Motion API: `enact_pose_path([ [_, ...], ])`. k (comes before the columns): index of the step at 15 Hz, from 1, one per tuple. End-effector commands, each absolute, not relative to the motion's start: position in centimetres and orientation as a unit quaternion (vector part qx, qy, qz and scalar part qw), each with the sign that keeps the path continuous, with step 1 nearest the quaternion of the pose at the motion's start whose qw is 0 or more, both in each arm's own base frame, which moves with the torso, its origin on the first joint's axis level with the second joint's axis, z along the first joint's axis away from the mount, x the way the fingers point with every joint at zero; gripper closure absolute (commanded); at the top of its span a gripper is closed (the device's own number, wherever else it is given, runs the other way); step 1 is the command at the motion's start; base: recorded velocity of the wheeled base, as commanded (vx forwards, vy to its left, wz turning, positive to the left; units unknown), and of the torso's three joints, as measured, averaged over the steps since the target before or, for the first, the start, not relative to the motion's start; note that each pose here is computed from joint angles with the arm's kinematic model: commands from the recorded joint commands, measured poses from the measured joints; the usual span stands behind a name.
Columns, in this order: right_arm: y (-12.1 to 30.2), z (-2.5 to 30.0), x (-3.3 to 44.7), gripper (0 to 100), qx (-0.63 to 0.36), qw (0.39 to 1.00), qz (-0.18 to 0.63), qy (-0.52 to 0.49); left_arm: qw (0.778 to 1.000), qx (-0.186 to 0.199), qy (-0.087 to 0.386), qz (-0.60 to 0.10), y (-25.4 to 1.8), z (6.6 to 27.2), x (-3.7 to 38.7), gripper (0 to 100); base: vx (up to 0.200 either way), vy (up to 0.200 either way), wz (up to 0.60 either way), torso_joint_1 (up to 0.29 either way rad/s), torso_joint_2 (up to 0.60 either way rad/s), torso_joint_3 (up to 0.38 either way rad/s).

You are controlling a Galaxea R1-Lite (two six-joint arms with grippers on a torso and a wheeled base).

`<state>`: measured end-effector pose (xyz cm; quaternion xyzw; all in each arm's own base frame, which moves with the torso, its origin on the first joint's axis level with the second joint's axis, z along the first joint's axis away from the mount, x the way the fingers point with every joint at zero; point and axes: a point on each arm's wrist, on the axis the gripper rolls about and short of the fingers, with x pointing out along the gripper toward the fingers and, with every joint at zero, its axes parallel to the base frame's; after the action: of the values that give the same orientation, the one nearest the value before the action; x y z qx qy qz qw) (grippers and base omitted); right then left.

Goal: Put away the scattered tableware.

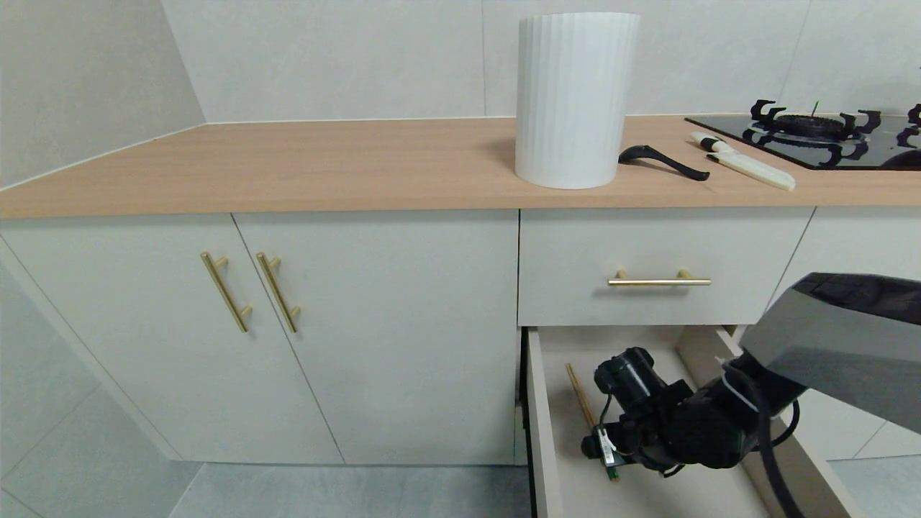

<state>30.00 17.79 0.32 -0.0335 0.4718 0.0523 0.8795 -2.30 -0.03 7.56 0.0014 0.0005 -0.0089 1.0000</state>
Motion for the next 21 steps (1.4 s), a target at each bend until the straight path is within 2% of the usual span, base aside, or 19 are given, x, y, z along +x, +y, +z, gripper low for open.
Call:
enact_pose_path([
  [1, 16.5, 7.2, 29.0, 0, 0.006, 0.915, 0.063, 0.398, 1.0, 0.002, 0.001, -0.009, 0.0, 7.6, -2.3, 0, 0.0, 0.0, 0.0, 0.0, 0.0, 0.0],
  [4, 13.3, 12.9, 28.0, 0, 0.031, 0.942, 0.051, 0.33, 1.0, 0.002, 0.001, -0.008, 0.0, 7.6, -2.3, 0, 0.0, 0.0, 0.0, 0.0, 0.0, 0.0],
  [9, 8.9, 18.3, 26.6, 0, 0.045, 0.968, 0.023, 0.244, 1.0, 0.002, 0.001, -0.009, 0.0, 7.6, -2.3, 0, 0.0, 0.0, 0.0, 0.0, 0.0, 0.0],
  [21, 8.0, 19.8, 25.4, 0, 0.035, 0.975, 0.022, 0.217, 1.0, 0.002, 0.001, -0.009, 0.0, 7.6, -2.3, 0, 0.0, 0.0, 0.0, 0.003, -0.02, -0.014],
])
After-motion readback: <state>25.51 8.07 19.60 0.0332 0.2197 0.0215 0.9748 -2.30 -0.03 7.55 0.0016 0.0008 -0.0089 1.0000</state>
